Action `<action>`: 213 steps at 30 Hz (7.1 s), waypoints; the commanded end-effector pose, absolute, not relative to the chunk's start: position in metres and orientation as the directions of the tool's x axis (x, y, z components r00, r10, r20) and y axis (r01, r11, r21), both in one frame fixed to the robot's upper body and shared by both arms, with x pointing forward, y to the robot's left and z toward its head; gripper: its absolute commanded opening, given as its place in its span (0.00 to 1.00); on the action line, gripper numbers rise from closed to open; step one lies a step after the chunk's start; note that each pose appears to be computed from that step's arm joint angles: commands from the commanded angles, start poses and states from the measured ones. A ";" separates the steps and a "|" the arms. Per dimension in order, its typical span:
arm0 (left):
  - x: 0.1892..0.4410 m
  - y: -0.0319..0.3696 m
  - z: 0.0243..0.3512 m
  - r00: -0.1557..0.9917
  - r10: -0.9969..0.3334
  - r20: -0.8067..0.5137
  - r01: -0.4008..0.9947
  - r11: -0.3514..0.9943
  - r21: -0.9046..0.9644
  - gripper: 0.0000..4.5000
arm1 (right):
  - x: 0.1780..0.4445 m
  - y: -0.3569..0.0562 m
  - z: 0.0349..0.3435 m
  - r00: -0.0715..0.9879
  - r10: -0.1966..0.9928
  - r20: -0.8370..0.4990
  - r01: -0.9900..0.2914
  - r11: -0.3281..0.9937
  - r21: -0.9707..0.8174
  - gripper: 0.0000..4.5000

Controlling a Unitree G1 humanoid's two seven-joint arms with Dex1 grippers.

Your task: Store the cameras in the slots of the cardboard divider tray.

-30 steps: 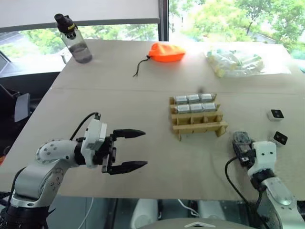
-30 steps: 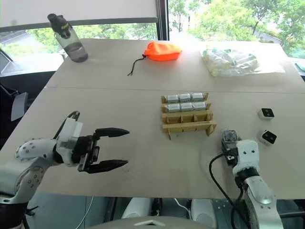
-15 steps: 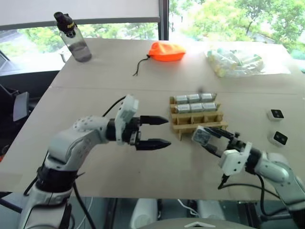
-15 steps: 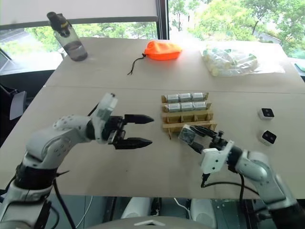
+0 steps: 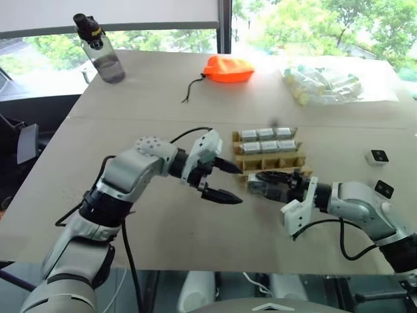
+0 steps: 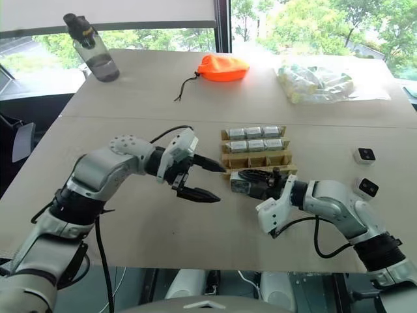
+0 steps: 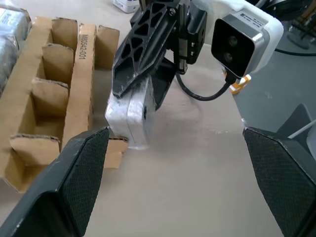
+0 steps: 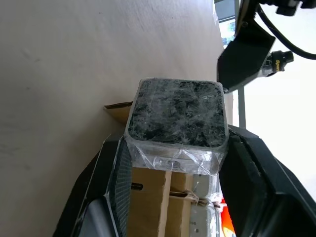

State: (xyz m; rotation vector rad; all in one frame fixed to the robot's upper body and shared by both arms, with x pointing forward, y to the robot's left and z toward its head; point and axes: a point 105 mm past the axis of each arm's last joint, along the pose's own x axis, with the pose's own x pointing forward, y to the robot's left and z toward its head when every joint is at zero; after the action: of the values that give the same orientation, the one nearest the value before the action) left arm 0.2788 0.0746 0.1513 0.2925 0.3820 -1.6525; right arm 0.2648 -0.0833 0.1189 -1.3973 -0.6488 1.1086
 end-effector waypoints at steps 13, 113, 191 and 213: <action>0.290 0.072 0.149 -0.149 -0.876 -0.458 0.988 -0.146 -0.042 1.00 | 0.257 -0.057 0.130 0.325 0.924 -0.202 -0.109 -0.175 -0.978 0.43; 0.333 0.044 0.151 0.044 -0.848 -0.528 0.972 -0.085 0.218 0.78 | 0.174 -0.177 0.101 0.722 0.675 0.153 -0.678 0.734 -0.042 0.99; 0.253 0.096 0.213 0.104 -0.989 -0.100 0.994 0.102 0.025 1.00 | 0.299 -0.281 0.159 0.578 0.756 -0.307 -0.804 0.464 -0.372 0.41; 0.337 0.014 0.219 0.104 -0.959 -0.263 0.993 0.087 0.074 1.00 | 0.315 -0.107 0.184 0.516 0.847 -0.130 0.046 -0.179 -0.983 0.41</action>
State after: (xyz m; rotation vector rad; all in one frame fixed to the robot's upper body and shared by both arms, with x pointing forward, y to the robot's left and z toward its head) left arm 0.3381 0.0172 0.2103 0.2163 0.1968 -1.4495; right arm 0.3185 -0.1145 0.1695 -1.5538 -0.6913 0.9170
